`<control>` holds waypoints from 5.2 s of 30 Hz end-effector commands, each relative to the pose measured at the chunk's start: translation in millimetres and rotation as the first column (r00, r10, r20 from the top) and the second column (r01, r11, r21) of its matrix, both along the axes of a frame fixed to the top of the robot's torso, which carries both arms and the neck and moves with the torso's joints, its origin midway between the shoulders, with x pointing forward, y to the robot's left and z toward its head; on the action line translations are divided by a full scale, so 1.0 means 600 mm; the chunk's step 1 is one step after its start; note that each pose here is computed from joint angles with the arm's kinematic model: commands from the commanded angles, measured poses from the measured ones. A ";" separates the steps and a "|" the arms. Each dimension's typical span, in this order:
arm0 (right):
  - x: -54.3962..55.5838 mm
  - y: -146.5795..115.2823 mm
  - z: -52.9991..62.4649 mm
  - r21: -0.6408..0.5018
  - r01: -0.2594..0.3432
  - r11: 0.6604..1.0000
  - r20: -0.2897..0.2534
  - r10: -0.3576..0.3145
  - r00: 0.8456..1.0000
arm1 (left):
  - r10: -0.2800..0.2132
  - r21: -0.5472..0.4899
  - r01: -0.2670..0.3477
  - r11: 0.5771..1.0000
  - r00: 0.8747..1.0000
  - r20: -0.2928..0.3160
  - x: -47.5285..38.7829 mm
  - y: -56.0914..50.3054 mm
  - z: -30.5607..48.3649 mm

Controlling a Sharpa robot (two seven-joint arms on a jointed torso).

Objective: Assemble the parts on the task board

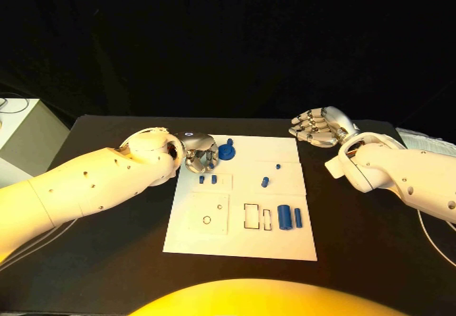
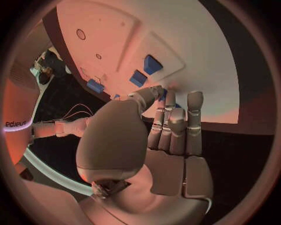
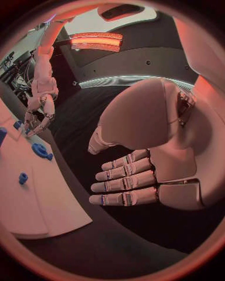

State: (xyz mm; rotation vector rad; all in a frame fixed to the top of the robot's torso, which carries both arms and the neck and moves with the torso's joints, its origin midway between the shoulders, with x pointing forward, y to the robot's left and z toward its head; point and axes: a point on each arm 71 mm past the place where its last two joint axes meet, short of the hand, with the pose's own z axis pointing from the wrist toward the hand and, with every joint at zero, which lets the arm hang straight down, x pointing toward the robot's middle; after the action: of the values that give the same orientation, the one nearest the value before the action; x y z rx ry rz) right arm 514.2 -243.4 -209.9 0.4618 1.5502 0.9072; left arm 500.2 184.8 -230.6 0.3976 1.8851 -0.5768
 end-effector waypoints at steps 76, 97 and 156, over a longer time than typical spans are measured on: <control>-0.002 0.002 0.001 -0.019 -0.036 0.999 0.024 0.037 0.999 | 0.137 -0.014 -0.136 0.991 0.989 0.048 0.027 0.064 0.000; -0.026 0.044 -0.016 -0.556 -0.244 0.795 0.042 0.319 0.947 | 0.172 -0.786 -0.461 0.411 0.886 -0.430 0.026 0.159 0.053; -0.058 0.126 -0.074 -0.740 -0.287 0.608 -0.039 0.387 0.921 | -0.016 -0.828 -0.543 0.143 0.835 -0.550 -0.023 0.141 0.052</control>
State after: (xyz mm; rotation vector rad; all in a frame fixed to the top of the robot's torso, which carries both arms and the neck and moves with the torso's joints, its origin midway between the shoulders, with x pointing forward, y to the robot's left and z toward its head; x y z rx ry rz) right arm 485.2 -169.1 -242.6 -0.4638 1.7035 0.4878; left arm 487.1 272.4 -200.2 -1.0872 1.4519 -1.5604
